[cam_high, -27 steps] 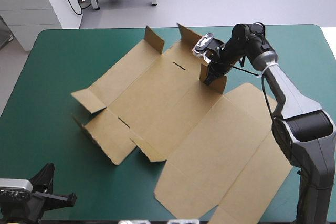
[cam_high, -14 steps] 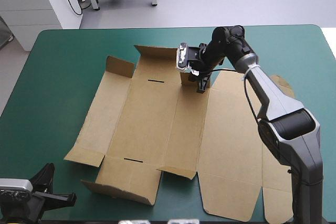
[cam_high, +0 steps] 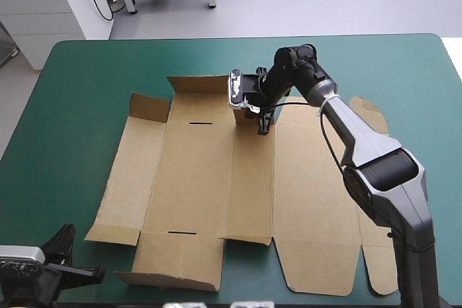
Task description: Fold the box
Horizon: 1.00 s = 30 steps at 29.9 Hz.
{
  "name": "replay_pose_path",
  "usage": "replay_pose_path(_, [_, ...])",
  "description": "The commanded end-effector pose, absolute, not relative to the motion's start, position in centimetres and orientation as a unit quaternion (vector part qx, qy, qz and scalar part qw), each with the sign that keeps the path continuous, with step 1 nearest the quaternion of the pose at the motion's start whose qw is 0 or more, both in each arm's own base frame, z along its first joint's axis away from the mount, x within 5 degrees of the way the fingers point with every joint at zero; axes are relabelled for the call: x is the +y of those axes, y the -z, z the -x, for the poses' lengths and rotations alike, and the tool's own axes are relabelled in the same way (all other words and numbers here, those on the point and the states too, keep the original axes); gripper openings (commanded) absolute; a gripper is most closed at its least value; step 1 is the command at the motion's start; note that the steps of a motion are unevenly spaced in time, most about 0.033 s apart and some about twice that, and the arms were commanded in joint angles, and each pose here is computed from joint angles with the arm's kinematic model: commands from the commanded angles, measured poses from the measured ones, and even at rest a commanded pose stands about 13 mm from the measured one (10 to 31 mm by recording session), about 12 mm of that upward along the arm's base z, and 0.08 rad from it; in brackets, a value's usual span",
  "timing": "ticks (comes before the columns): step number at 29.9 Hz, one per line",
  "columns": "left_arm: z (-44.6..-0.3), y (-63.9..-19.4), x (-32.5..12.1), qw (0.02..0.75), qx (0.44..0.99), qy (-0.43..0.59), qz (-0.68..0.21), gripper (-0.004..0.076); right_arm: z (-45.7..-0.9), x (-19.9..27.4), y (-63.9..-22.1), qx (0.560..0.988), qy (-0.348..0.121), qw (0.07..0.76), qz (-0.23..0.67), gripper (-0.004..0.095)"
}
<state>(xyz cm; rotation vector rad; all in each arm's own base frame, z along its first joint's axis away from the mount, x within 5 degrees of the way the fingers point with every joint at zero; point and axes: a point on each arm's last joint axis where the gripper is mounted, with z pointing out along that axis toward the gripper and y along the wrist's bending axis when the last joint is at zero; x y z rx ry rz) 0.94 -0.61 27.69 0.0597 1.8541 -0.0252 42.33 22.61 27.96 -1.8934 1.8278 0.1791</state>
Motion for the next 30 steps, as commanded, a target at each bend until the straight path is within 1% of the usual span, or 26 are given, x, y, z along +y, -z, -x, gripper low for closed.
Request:
replay_pose_path(1, [-0.7, -29.0, -0.6, 0.642, 0.766, 0.015, -0.021, -0.0008, -41.6, 22.6, -32.6, 0.652, -0.056, 0.326, 0.682, 0.0099])
replay_pose_path(4, [-0.7, -29.0, -0.6, 0.642, 0.766, 0.015, -0.021, -0.0008, -41.6, 22.6, -32.6, 0.657, -0.054, 0.326, 0.677, 0.0316])
replay_pose_path(6, [-0.7, -29.0, -0.6, 0.642, 0.766, 0.015, -0.021, -0.0008, -41.7, 22.4, -32.9, 0.674, -0.052, 0.328, 0.660, 0.0456])
replay_pose_path(8, [-0.7, -29.0, -0.6, 0.642, 0.766, 0.015, -0.021, -0.0008, -41.8, 22.2, -33.5, 0.689, -0.044, 0.331, 0.643, 0.0518])
replay_pose_path(9, [-0.7, -29.0, -0.6, 0.642, 0.766, 0.015, -0.021, -0.0008, -41.8, 22.0, -34.0, 0.694, -0.035, 0.331, 0.638, 0.0525])
replay_pose_path(11, [-0.7, -29.0, -0.6, 0.642, 0.766, 0.015, -0.021, -0.0008, -41.8, 21.5, -35.6, 0.715, -0.015, 0.336, 0.613, 0.0500])
replay_pose_path(13, [-0.7, -29.0, -0.6, 0.642, 0.766, 0.015, -0.021, -0.0008, -41.7, 20.8, -37.3, 0.738, 0.009, 0.342, 0.581, 0.0434])
replay_pose_path(14, [-0.7, -29.0, -0.6, 0.642, 0.766, 0.015, -0.021, -0.0008, -41.6, 20.3, -38.2, 0.754, 0.019, 0.347, 0.557, 0.0369])
replay_pose_path(16, [-0.7, -29.0, -0.6, 0.642, 0.766, 0.015, -0.021, -0.0008, -41.2, 19.4, -39.8, 0.781, 0.042, 0.354, 0.512, 0.0198])
replay_pose_path(18, [-0.7, -29.0, -0.6, 0.642, 0.766, 0.015, -0.021, -0.0008, -40.9, 18.2, -41.0, 0.809, 0.073, 0.359, 0.460, -0.0027])
replay_pose_path(19, [-0.7, -29.0, -0.6, 0.642, 0.766, 0.015, -0.021, -0.0008, -40.7, 17.8, -41.6, 0.824, 0.079, 0.366, 0.425, -0.0005])
replay_pose_path(21, [-0.7, -29.0, -0.6, 0.642, 0.766, 0.015, -0.021, -0.0008, -40.7, 16.4, -42.4, 0.862, 0.077, 0.379, 0.328, 0.0000])
replay_pose_path(24, [-0.7, -29.0, -0.6, 0.642, 0.766, 0.015, -0.021, -0.0008, -40.5, 14.6, -42.8, 0.888, 0.053, 0.381, 0.250, 0.0000])
replay_pose_path(27, [-0.7, -29.0, -0.6, 0.642, 0.766, 0.015, -0.021, -0.0008, -40.2, 12.6, -42.8, 0.904, 0.015, 0.367, 0.219, 0.0000])
replay_pose_path(28, [-0.7, -29.0, -0.6, 0.642, 0.766, 0.015, -0.021, -0.0008, -39.7, 11.8, -43.0, 0.907, -0.004, 0.363, 0.213, 0.0000])
replay_pose_path(30, [-0.7, -29.0, -0.6, 0.642, 0.766, 0.015, -0.021, -0.0008, -39.1, 10.2, -42.5, 0.916, -0.022, 0.344, 0.204, 0.0000])
